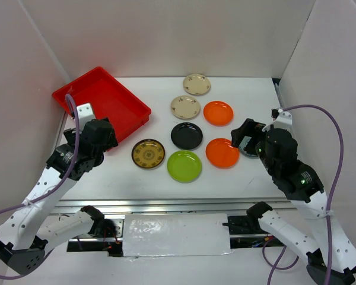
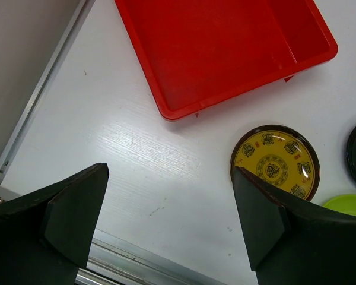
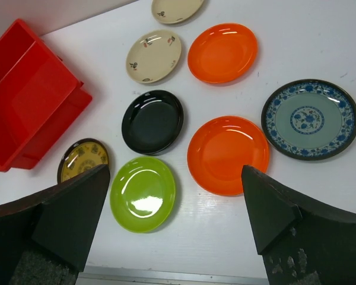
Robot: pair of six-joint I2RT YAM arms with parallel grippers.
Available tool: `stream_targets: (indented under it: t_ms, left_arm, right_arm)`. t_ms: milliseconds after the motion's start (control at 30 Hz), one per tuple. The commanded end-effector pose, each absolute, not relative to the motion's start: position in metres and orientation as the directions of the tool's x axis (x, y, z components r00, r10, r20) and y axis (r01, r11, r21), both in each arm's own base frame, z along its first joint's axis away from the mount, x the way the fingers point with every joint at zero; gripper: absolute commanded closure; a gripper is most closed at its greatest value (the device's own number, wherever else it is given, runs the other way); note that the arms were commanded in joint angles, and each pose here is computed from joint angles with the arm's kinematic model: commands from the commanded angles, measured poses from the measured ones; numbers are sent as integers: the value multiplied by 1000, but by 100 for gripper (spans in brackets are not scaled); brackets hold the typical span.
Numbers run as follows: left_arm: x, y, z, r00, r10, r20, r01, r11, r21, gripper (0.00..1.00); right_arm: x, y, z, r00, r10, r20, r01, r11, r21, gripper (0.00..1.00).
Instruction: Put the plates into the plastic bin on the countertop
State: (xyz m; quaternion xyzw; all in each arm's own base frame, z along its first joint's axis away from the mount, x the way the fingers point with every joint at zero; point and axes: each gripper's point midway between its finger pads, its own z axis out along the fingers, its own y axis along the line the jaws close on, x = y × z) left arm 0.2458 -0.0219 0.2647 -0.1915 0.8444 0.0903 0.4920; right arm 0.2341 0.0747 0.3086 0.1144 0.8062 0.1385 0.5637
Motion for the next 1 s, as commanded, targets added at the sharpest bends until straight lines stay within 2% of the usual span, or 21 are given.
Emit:
stream_targets:
  t_ms: [0, 233, 367, 533, 600, 700, 867, 933, 967]
  left_arm:
    - [247, -20, 270, -420, -237, -876, -410, 911, -50, 1]
    - [247, -23, 271, -423, -241, -873, -403, 913, -57, 1]
    - [251, -34, 269, -446, -255, -858, -364, 927, -87, 1]
    - [260, -71, 249, -538, -313, -783, -275, 943, -189, 1]
    - [263, -80, 233, -585, -304, -752, -264, 948, -178, 1]
    - [266, -85, 216, -636, -306, -708, -274, 948, -164, 1]
    - [276, -113, 160, -685, -452, -572, -353, 892, -283, 1]
    - [280, -114, 141, -668, -509, -543, -385, 861, -332, 1]
    - [299, -124, 148, -618, -541, -570, -342, 838, -425, 1]
  right_arm:
    - [234, 71, 305, -337, 335, -880, 47, 939, 340, 0]
    - [234, 84, 307, -339, 336, -879, -22, 931, 365, 0]
    - [237, 108, 285, -429, 320, -845, -94, 914, 394, 0]
    - [239, 129, 275, -467, 348, -813, -150, 875, 461, 0]
    - [242, 148, 257, -515, 352, -782, -192, 841, 505, 0]
    - [243, 152, 217, -589, 380, -714, -105, 840, 533, 0]
    - [236, 163, 219, -568, 394, -722, -173, 801, 573, 0]
    - [231, 166, 233, -561, 379, -736, -225, 786, 576, 0]
    - [228, 168, 236, -561, 366, -743, -245, 784, 571, 0]
